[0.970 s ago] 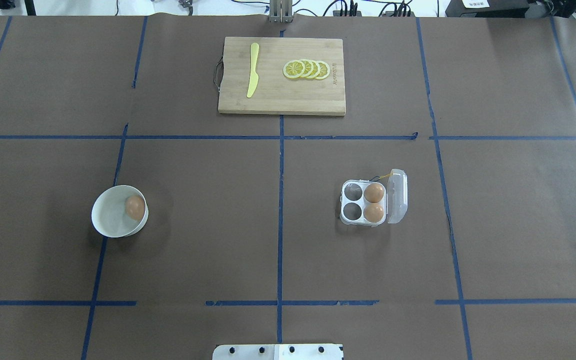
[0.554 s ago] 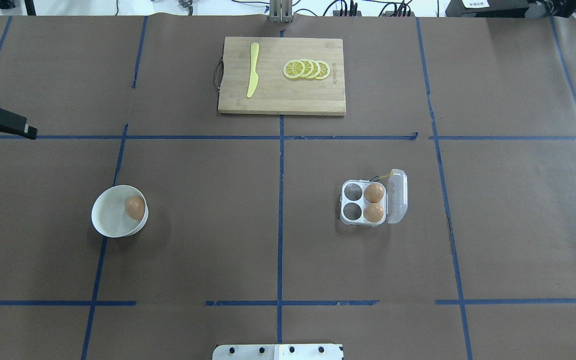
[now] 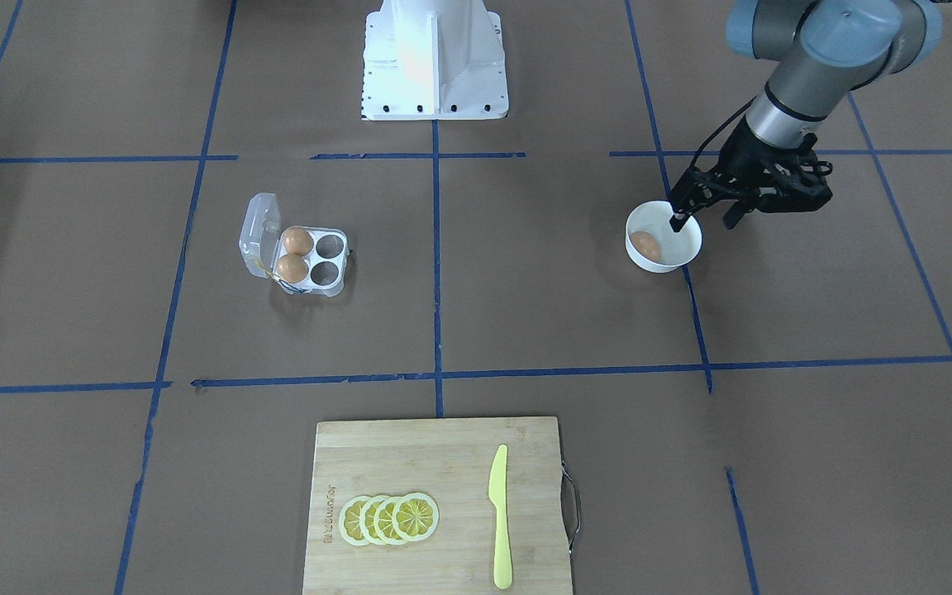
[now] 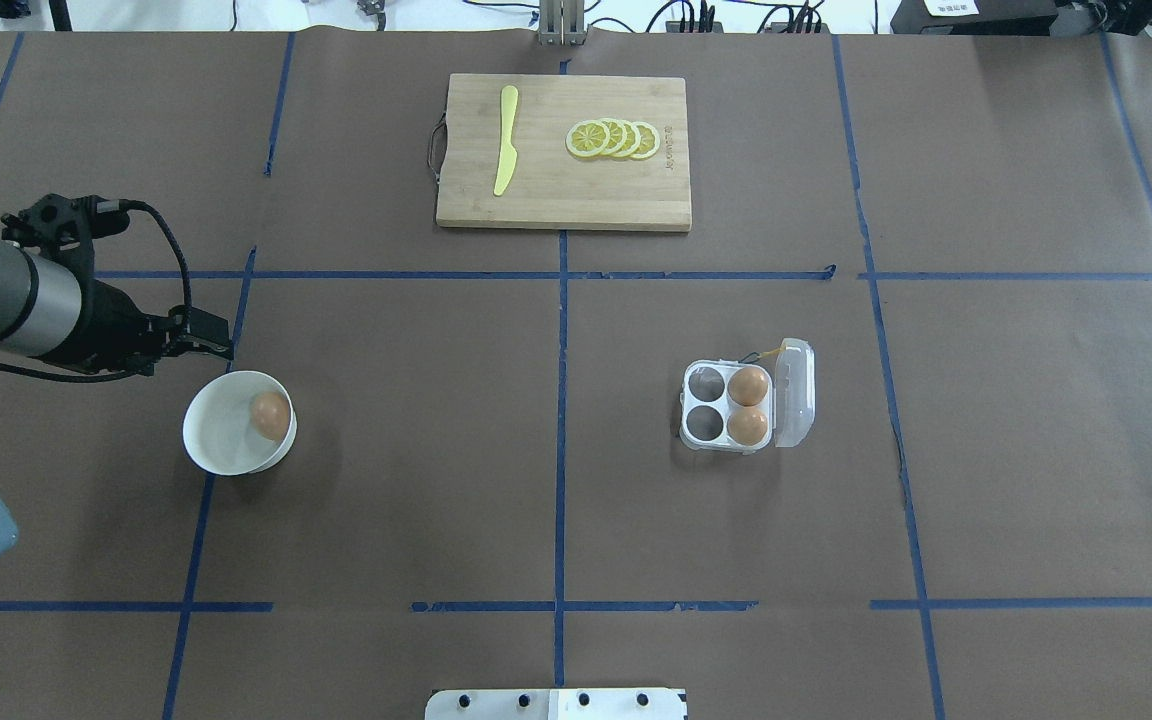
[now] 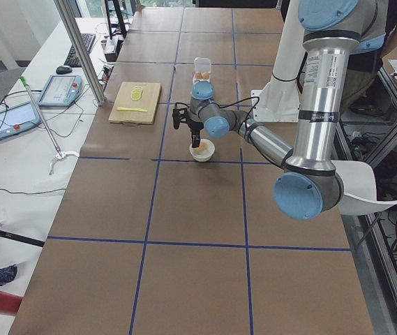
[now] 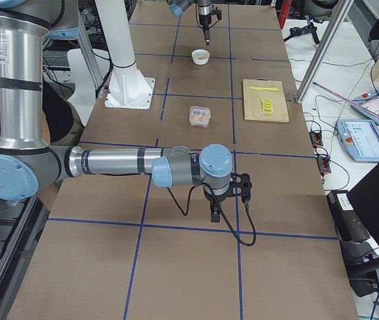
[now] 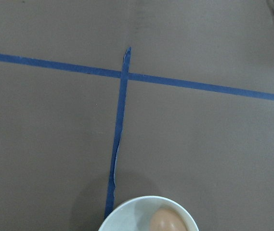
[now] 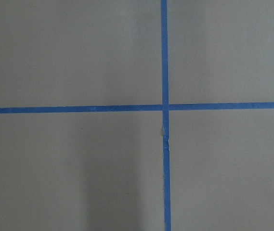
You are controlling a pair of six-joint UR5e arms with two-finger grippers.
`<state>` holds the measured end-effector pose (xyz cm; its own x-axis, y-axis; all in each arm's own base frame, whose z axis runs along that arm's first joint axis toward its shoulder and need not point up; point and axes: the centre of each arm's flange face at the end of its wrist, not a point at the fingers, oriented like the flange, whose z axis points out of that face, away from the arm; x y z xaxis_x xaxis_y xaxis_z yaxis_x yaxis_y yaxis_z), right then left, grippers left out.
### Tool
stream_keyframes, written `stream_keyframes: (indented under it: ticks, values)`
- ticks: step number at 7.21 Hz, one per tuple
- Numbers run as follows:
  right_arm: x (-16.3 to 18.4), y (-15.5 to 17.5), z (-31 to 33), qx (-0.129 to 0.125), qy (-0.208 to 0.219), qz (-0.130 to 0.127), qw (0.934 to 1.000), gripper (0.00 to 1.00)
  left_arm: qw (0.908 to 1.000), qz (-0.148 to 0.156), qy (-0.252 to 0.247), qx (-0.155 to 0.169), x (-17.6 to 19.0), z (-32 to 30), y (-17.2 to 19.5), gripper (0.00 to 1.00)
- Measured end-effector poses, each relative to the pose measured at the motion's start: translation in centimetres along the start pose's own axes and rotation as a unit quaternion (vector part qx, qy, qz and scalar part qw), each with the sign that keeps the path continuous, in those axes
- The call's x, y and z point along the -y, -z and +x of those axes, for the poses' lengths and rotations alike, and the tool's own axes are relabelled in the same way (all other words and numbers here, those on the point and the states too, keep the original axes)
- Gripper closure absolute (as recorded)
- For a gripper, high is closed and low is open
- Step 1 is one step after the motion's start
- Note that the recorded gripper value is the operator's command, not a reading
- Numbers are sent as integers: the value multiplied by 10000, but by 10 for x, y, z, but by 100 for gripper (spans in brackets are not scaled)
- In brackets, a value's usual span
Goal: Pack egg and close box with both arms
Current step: 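Move the left gripper down into the white bowl over the brown egg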
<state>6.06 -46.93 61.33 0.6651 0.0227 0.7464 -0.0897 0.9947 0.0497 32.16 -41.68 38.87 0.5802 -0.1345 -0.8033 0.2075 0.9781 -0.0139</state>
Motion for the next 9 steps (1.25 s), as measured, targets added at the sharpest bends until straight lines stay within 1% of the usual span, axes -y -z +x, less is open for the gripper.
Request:
stream_keyframes:
  ticks: [3,5,9]
  values:
    - [0,0,-2,65,6,-6,10000,0,9997,-46,85,224,-12,9,-37,16]
    - [0,0,-2,77,7,-7,10000,0,9993,-178,104,308,-29,14,-55,18]
    - [0,-1,-1,77,-11,-23,10000,0,9988,-262,119,400,-33,17,-73,22]
